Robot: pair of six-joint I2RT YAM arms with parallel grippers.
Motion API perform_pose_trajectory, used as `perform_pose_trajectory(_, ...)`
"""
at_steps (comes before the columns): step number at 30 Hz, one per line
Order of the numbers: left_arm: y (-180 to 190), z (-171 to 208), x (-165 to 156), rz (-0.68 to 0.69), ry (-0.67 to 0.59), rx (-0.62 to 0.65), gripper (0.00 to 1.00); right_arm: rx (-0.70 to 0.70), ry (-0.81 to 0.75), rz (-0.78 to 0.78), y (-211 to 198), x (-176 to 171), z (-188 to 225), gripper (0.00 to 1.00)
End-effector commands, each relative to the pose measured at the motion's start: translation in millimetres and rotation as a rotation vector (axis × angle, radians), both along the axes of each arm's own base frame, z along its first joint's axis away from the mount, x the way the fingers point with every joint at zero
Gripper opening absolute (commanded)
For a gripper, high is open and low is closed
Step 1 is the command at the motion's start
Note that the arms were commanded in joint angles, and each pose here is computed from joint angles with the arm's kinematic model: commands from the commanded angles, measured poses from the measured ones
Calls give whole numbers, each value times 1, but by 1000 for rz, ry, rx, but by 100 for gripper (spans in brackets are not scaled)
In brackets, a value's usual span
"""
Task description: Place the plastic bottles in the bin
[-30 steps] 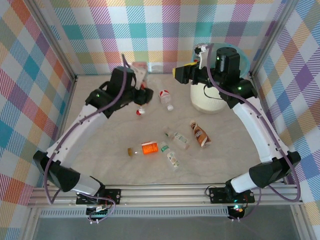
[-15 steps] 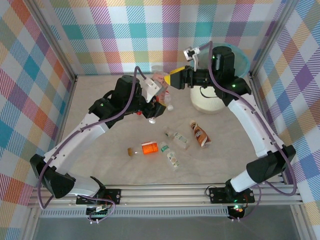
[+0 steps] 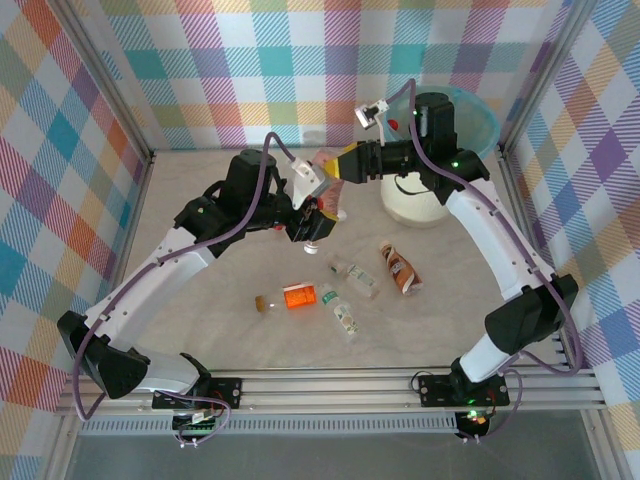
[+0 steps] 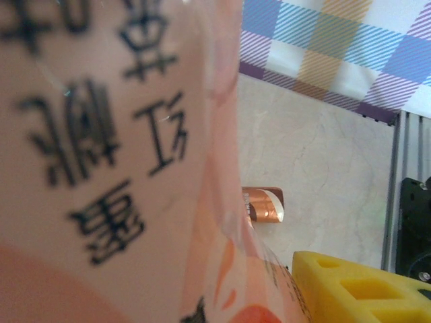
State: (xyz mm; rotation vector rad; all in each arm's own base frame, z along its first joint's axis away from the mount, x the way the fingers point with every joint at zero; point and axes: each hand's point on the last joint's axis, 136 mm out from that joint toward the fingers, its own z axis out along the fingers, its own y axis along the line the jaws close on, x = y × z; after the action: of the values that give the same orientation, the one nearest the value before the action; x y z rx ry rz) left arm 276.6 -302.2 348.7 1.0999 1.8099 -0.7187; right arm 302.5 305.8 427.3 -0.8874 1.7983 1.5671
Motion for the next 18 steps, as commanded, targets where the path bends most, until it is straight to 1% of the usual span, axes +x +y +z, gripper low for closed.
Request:
perform_pose_trajectory(1,-5,22,-14,-80,-42,-45,56,34,-12,92,4,-15,11,73)
perform_pose_trajectory(7,-2,27,-17,-75,-54,-50,58,34,-31,70,2,-15,16,54)
perform_pose_trajectory(9,1,28,-14,-54,-61,-46,60,31,-47,44,1,-14,19,50)
perform_pose_trajectory(12,5,30,-12,-22,-71,-45,63,25,-84,-11,-3,-11,25,48)
perform_pose_trajectory(13,6,31,-12,-13,-75,-52,65,21,-97,-37,-5,-9,28,46)
perform_pose_trajectory(15,7,35,-11,1,-82,-71,73,9,-125,-94,-9,-6,33,45)
perform_pose_trajectory(17,10,42,-10,28,-95,-94,85,-8,-154,-165,-16,0,39,44)
perform_pose_trajectory(18,12,46,-9,45,-104,-105,88,-14,-166,-196,-20,3,42,43)
